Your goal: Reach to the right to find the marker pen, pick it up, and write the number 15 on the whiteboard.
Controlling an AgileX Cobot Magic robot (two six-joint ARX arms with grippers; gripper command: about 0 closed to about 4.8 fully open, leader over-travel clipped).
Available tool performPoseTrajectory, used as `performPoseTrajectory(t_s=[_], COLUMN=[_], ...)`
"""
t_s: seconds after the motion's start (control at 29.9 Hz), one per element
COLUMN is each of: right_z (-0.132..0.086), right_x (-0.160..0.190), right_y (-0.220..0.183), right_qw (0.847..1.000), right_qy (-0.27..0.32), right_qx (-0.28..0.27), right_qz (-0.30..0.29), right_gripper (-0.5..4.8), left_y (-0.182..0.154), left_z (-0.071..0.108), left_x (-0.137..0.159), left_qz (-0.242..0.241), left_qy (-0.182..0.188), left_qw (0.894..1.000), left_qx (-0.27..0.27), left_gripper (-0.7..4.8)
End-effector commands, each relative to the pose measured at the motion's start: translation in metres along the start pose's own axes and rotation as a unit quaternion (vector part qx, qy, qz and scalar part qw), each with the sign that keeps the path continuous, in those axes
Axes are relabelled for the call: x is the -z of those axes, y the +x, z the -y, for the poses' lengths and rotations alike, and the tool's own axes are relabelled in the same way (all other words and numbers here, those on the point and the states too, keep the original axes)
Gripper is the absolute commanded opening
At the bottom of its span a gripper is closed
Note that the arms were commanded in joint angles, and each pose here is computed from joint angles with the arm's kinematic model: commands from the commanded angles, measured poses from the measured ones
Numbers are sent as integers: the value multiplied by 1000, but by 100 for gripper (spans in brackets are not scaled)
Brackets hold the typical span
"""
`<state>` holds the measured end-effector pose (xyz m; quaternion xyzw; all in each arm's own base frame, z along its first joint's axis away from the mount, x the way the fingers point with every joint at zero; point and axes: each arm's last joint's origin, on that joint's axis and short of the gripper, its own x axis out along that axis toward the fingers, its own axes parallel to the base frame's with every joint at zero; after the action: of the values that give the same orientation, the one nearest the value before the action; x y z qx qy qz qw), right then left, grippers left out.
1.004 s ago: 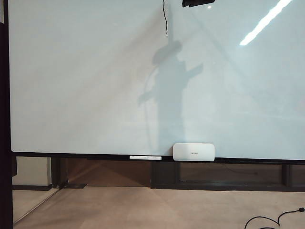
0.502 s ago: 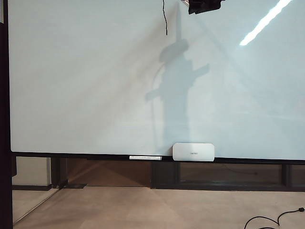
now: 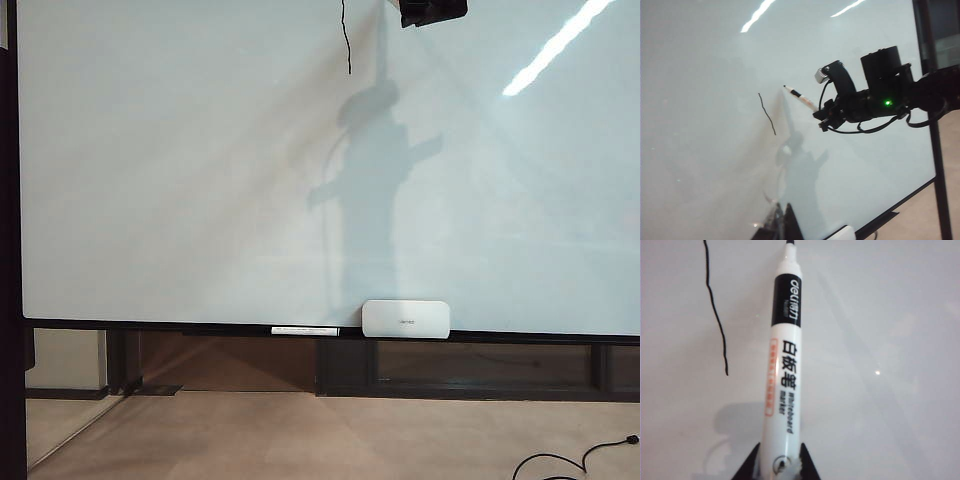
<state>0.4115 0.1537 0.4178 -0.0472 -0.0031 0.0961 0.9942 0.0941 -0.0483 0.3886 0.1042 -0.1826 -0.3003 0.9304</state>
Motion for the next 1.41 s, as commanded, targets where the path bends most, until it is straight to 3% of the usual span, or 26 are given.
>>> performPoseTrajectory(t_s=[0.03, 1.41], right_z=[2, 3], right_x=[-8, -5], right_y=[-4, -2], right_qw=[1000, 999], right_qy=[10, 10], right_qx=[10, 47], right_qz=[17, 9], right_gripper=[-2, -2], left_y=[0, 0], left_z=[-1, -1], left_x=[-2, -1], left_qz=[1, 0], left_qy=[9, 18], left_qw=[1000, 1000], left_qx=[-4, -4], left_gripper=[-5, -5])
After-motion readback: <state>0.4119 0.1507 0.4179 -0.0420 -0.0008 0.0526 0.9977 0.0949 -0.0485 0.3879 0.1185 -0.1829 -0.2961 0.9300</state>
